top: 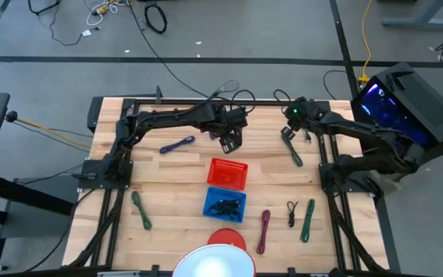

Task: Pick & Place USB Port
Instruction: Put the small black USB cable into the blue bin

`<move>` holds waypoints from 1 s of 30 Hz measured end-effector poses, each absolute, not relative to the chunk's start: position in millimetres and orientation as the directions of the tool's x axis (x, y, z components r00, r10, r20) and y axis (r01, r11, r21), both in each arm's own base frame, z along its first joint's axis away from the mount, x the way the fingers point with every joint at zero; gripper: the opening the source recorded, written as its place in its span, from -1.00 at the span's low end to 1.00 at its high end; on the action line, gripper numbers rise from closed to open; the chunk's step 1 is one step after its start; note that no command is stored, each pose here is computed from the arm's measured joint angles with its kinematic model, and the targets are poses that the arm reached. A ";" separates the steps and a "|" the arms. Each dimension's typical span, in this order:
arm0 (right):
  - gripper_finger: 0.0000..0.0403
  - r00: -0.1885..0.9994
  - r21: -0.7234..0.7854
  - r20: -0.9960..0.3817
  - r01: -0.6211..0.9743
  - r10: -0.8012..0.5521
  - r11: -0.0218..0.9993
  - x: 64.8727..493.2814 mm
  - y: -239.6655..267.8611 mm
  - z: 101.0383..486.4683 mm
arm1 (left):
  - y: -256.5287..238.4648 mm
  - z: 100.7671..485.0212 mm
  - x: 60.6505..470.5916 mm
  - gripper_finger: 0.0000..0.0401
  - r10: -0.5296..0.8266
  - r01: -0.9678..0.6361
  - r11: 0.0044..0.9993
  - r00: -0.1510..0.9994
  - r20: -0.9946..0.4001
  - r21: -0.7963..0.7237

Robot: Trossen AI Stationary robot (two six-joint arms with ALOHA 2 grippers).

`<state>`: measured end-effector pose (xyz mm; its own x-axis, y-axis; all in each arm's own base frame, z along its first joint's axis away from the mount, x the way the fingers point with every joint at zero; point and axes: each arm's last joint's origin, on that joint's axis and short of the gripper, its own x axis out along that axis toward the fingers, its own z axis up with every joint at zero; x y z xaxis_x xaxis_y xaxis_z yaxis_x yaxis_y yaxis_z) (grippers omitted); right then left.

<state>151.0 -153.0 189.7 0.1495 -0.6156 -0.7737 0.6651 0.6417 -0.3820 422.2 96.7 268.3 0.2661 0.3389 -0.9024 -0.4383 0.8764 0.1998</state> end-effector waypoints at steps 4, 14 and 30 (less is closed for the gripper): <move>-0.28 0.198 -0.326 -0.783 0.677 -0.590 0.659 146.4 -154.1 178.6 | 89.5 266.4 416.4 -0.04 0.371 -0.399 0.875 0.187 -0.910 0.275; -0.24 0.449 -0.152 -0.740 0.614 -0.501 0.774 167.7 -147.7 183.4 | 83.4 265.8 405.4 -0.04 0.411 -0.380 0.853 0.068 -0.909 0.357; -0.24 0.524 -0.107 -0.748 0.509 -0.406 0.854 204.1 -136.2 158.1 | 60.7 291.5 422.1 -0.04 0.346 -0.304 0.923 0.383 -0.857 0.236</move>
